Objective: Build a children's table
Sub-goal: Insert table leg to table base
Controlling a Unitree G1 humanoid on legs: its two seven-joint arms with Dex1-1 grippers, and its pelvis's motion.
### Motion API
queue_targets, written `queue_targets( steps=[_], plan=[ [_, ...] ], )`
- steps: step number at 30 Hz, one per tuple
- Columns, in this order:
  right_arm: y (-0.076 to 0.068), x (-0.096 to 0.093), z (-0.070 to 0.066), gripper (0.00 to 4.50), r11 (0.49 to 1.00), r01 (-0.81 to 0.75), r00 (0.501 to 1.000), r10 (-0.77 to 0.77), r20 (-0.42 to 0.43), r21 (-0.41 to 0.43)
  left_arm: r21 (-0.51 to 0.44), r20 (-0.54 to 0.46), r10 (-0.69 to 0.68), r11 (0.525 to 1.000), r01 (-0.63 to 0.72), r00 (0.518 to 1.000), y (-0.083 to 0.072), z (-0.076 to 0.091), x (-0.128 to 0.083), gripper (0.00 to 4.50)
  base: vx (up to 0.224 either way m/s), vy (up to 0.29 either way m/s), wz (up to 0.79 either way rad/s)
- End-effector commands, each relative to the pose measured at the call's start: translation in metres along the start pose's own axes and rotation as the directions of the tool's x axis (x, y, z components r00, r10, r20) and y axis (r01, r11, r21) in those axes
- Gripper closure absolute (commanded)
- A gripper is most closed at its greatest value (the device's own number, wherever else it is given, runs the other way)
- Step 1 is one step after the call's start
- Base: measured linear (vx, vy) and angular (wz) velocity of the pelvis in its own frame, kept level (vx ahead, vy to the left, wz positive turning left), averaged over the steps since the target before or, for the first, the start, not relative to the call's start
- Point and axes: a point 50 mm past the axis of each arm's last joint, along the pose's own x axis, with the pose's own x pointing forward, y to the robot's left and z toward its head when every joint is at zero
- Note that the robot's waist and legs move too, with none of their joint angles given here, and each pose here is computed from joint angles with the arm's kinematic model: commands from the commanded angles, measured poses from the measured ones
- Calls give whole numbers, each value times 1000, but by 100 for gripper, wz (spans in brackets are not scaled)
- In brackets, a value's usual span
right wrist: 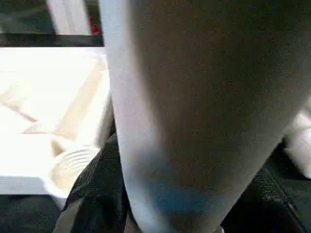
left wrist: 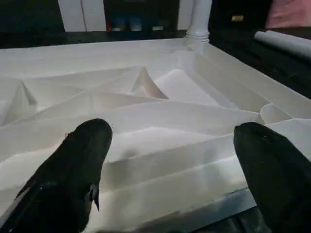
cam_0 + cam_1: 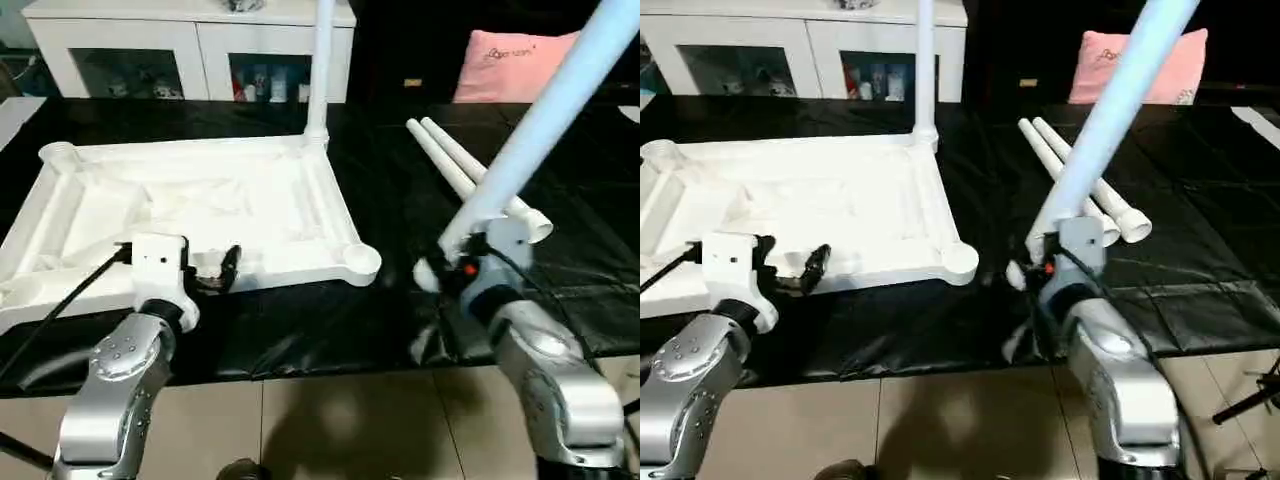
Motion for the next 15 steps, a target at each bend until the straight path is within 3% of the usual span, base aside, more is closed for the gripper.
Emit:
queue_targets(
  steps=[1, 6, 13, 15],
  plan=[
    [-3, 0, 13, 256, 1000, -4, 998, 4, 62, 5, 13, 33, 3, 1000, -3, 999, -2, 9, 0, 0, 0, 0, 0],
    [1, 7, 18, 256, 1000, -30, 998, 30, 58, 5, 17, 55, 10, 1000, -11, 998, -2, 16, 5, 0, 0, 0, 0],
    [0, 11, 9, 256, 998, 5, 1000, -6, 16, 57, 42, 34, 9, 999, -10, 999, -2, 11, 7, 0, 0, 0, 0],
    [-1, 10, 5, 256, 1000, 18, 1000, -18, -15, 6, 20, 34, 2, 1000, -3, 999, -3, 13, 9, 0, 0, 0, 0]
  ],
)
